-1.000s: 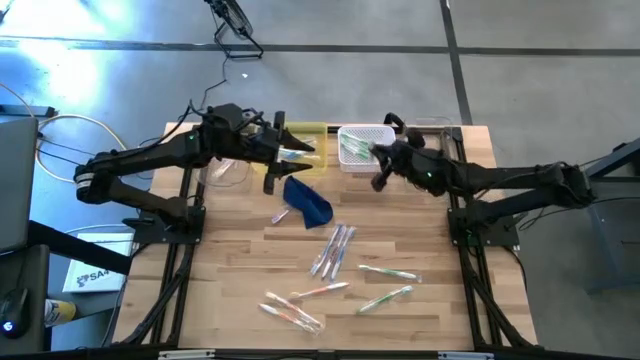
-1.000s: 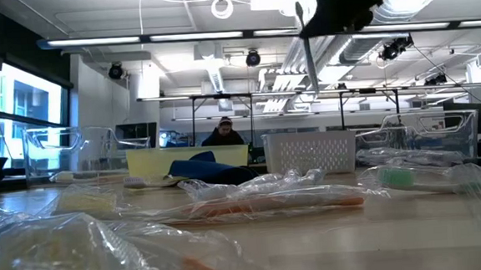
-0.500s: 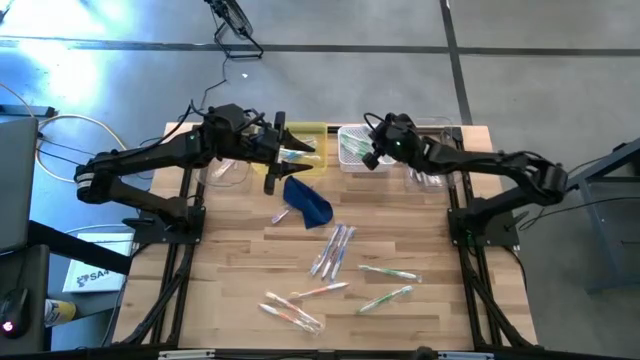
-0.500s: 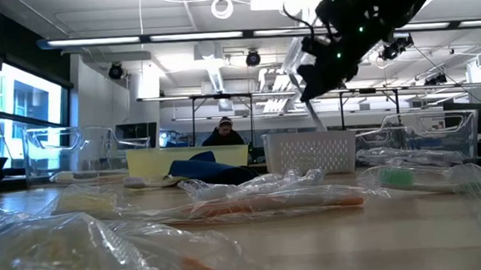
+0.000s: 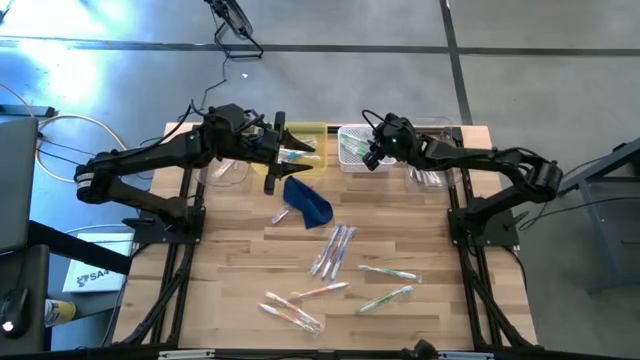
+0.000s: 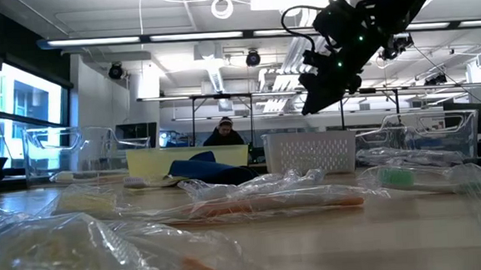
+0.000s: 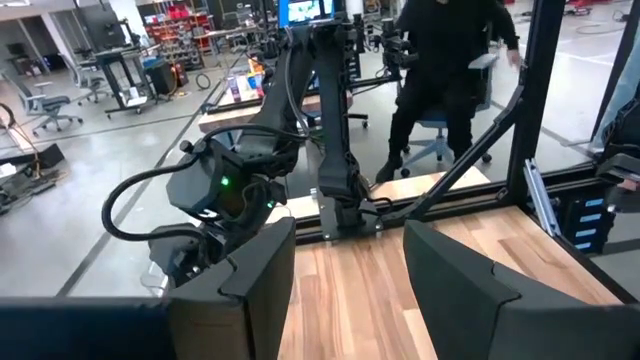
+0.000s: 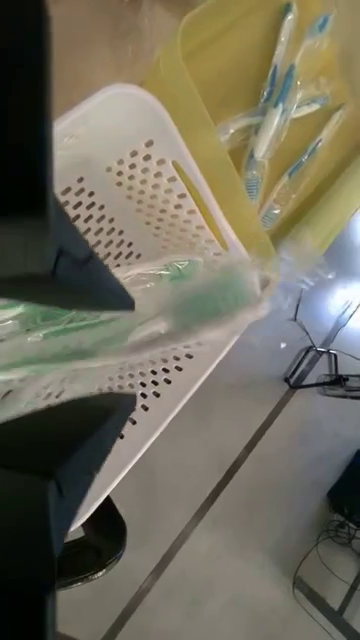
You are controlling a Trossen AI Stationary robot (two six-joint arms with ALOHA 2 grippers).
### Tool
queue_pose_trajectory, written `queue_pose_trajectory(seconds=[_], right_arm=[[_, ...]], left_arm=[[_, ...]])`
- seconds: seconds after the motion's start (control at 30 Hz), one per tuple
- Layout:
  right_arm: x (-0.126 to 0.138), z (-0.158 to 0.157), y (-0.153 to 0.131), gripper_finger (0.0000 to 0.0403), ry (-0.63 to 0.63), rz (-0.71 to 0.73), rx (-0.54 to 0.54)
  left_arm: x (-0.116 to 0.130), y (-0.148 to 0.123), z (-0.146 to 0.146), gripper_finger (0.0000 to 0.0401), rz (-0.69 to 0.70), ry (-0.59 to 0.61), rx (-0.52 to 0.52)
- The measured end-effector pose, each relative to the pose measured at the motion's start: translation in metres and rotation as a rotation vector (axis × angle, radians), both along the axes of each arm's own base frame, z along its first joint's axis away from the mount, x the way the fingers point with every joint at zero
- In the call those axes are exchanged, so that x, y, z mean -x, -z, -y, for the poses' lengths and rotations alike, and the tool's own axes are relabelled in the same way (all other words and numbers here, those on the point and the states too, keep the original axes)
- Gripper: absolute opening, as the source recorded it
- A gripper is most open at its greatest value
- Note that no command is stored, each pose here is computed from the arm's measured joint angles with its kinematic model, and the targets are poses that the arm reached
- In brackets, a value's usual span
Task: Pick & Place Toothbrushes
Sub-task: Put the green toothbrush into the white bin, then put the orange toothbrush into the left transparent bin
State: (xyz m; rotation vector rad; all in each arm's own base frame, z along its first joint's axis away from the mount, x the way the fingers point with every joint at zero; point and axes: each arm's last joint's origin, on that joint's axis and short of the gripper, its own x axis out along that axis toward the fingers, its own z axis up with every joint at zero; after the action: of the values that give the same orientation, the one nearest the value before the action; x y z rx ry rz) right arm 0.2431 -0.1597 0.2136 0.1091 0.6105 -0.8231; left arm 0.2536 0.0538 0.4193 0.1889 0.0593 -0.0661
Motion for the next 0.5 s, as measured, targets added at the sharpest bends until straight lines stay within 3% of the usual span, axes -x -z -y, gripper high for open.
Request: queue_pose_trajectory(seconds=[0.2, 0.37, 0.5], right_arm=[[0.002, 0.0, -0.006, 0.0206, 0.036, 0.002, 0.03], [0.006, -0.013, -0.045, 0.0201, -0.003, 0.121, 0.09], [0.013, -0.036, -0.082, 0.0178, -0.166, 0.297, 0.098]], left_arm=[[0.0, 0.004, 0.0, 0.0184, -0.044, 0.001, 0.013], [0.001, 0.005, 0.0, 0.0184, -0.057, 0.002, 0.016], [0.002, 0.006, 0.0, 0.0184, -0.068, 0.001, 0.018]])
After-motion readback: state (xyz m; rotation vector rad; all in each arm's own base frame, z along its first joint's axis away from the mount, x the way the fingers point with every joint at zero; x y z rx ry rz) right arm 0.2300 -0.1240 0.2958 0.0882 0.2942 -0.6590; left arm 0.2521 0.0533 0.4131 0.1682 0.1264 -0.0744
